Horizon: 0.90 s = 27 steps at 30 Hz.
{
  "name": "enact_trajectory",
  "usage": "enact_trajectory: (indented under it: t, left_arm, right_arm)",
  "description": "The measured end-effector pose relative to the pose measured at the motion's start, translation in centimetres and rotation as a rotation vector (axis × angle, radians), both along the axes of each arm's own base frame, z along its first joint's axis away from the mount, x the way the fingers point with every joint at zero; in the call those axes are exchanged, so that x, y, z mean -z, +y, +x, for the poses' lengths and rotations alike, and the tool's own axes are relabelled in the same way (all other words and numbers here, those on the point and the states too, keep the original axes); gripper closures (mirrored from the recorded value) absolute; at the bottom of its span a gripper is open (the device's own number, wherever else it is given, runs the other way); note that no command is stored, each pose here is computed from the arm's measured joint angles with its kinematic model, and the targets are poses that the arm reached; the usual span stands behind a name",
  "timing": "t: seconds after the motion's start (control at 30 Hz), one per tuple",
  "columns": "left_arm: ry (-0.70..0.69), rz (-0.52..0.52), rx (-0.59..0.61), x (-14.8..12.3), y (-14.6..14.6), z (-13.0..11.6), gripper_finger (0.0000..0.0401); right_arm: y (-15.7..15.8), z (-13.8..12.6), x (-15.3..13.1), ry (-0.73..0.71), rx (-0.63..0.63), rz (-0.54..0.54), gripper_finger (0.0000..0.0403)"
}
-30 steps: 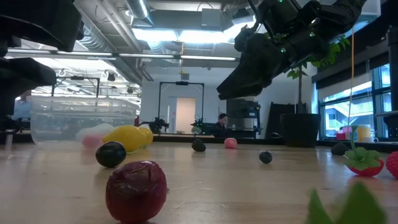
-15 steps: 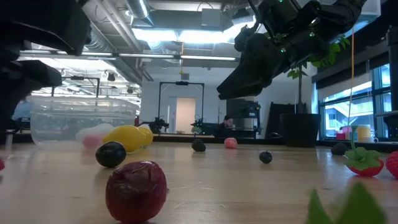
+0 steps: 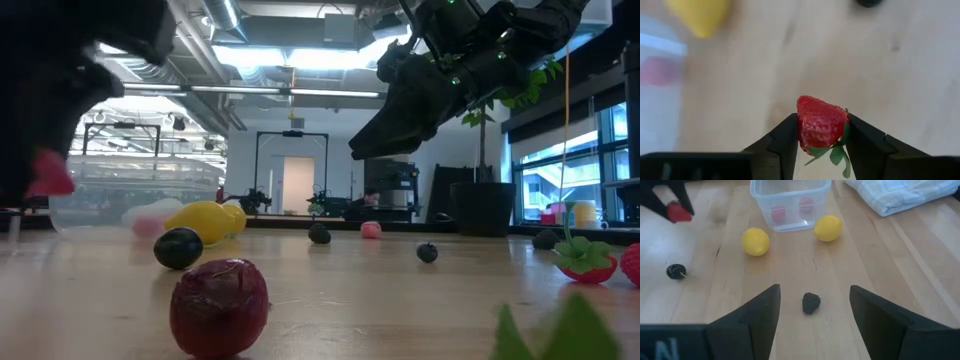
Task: Pick and placing Produce into tupperware
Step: Put the middle left red strawberry into the transparent bin
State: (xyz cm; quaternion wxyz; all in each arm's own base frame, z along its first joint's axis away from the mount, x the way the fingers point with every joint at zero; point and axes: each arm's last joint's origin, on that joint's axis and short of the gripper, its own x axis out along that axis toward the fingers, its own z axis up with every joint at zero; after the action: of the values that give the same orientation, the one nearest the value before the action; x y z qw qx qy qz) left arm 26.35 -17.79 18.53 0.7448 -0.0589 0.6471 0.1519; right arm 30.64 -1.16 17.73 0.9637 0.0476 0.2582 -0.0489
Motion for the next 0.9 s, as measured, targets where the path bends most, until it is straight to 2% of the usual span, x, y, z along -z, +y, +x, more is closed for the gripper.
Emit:
enact_trajectory:
  t: [0.17, 0.33, 0.6, 0.73, 0.9]
  left_arm:
    - [-0.025, 0.021, 0.004, -2.1, 2.0, -0.1, 0.0269]
    - [-0.090, 0.040, 0.016, -5.4, 4.9, -0.6, 0.0282]
    - [-0.164, 0.148, -0.108, -10.0, 10.6, -3.2, 0.0261]
    - [-0.169, 0.160, -0.134, -10.3, 12.7, -3.9, 0.0271]
    - [-0.116, 0.178, -0.179, -8.9, 15.1, -4.9, 0.0281]
  right_arm:
    - [0.0, 0.0, 0.0, -0.004, 0.000, -0.002, 0.0163]
    - [0.0, 0.0, -0.1, -0.009, -0.002, -0.004, 0.0163]
    - [0.0, 0.1, -0.1, -0.012, -0.035, -0.062, 0.0163]
    - [0.0, 0.1, -0.1, -0.011, -0.040, -0.072, 0.0163]
    - [0.0, 0.1, -0.1, -0.010, -0.041, -0.074, 0.0163]
